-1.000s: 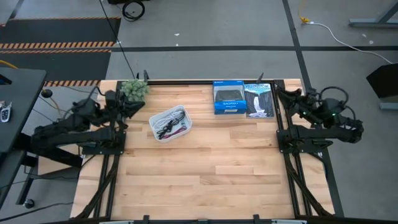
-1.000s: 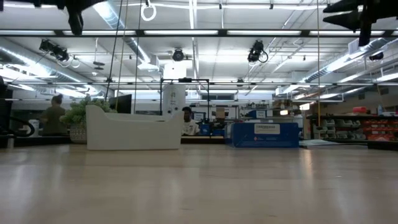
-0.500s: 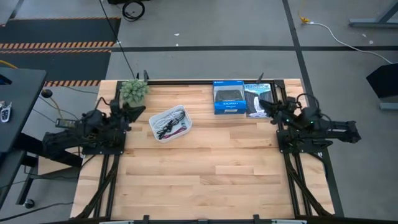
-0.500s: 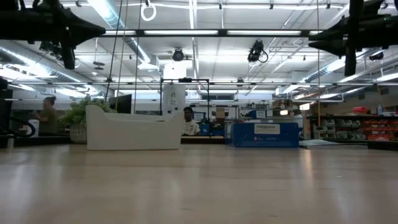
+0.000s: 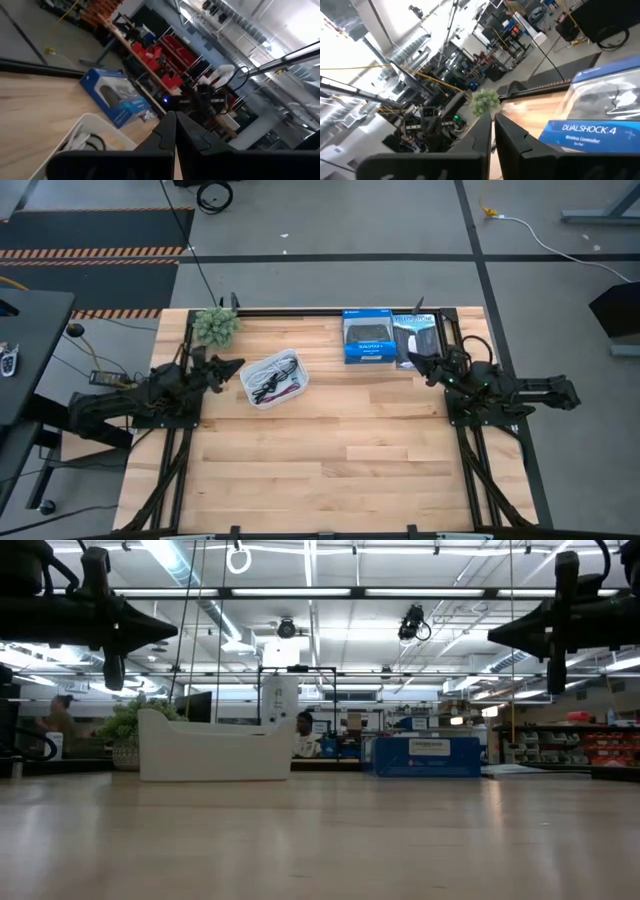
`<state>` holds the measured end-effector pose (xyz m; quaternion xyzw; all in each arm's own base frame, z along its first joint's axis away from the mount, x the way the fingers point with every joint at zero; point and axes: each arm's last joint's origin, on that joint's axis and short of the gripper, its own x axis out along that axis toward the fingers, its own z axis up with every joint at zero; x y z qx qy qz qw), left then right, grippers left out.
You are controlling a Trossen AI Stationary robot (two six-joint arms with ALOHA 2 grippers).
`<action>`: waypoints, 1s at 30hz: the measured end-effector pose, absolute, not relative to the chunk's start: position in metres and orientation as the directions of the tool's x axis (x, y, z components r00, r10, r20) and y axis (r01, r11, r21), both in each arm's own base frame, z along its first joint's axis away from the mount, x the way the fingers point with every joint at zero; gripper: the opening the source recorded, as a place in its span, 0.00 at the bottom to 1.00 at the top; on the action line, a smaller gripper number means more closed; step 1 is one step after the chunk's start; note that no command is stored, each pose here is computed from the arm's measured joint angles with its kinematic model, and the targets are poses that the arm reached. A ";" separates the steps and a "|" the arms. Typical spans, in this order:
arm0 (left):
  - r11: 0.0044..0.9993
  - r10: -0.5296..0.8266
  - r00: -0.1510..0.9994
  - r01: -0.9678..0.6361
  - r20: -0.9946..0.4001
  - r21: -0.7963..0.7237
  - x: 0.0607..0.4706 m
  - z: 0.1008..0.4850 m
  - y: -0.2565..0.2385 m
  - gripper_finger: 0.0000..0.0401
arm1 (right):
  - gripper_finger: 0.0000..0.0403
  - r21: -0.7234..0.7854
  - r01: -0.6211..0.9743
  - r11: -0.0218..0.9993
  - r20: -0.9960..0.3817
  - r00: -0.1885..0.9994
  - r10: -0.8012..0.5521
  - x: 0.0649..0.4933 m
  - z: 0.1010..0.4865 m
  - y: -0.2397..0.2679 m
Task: Pick and place USB-C Cables
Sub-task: Return to Home Position
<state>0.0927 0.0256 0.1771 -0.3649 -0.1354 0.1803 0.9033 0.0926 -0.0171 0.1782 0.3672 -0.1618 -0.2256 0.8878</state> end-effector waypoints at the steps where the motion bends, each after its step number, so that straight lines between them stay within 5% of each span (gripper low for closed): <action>1: 0.669 0.424 0.898 -0.224 0.117 -0.708 0.093 0.177 0.026 0.02 | 0.06 0.727 0.280 0.627 0.119 0.848 -0.517 0.093 0.178 -0.017; 10: 0.696 0.414 0.909 -0.281 0.049 -0.661 0.094 0.171 0.026 0.02 | 0.01 0.675 0.371 0.637 0.060 0.834 -0.549 0.093 0.172 -0.018; 20: 0.763 0.282 0.959 -0.245 -0.034 -0.599 0.099 0.164 0.022 0.02 | 0.06 0.458 0.470 0.754 0.058 0.831 -0.553 0.093 0.172 -0.018; 26: 0.946 0.254 0.964 -0.263 -0.073 -0.191 0.101 0.160 0.022 0.02 | 0.06 -0.056 0.556 0.829 0.058 0.831 -0.553 0.093 0.172 -0.018; 30: 0.966 0.257 0.964 -0.255 -0.063 0.039 0.102 0.161 0.022 0.02 | 0.06 -0.165 0.554 0.816 0.058 0.831 -0.553 0.093 0.172 -0.018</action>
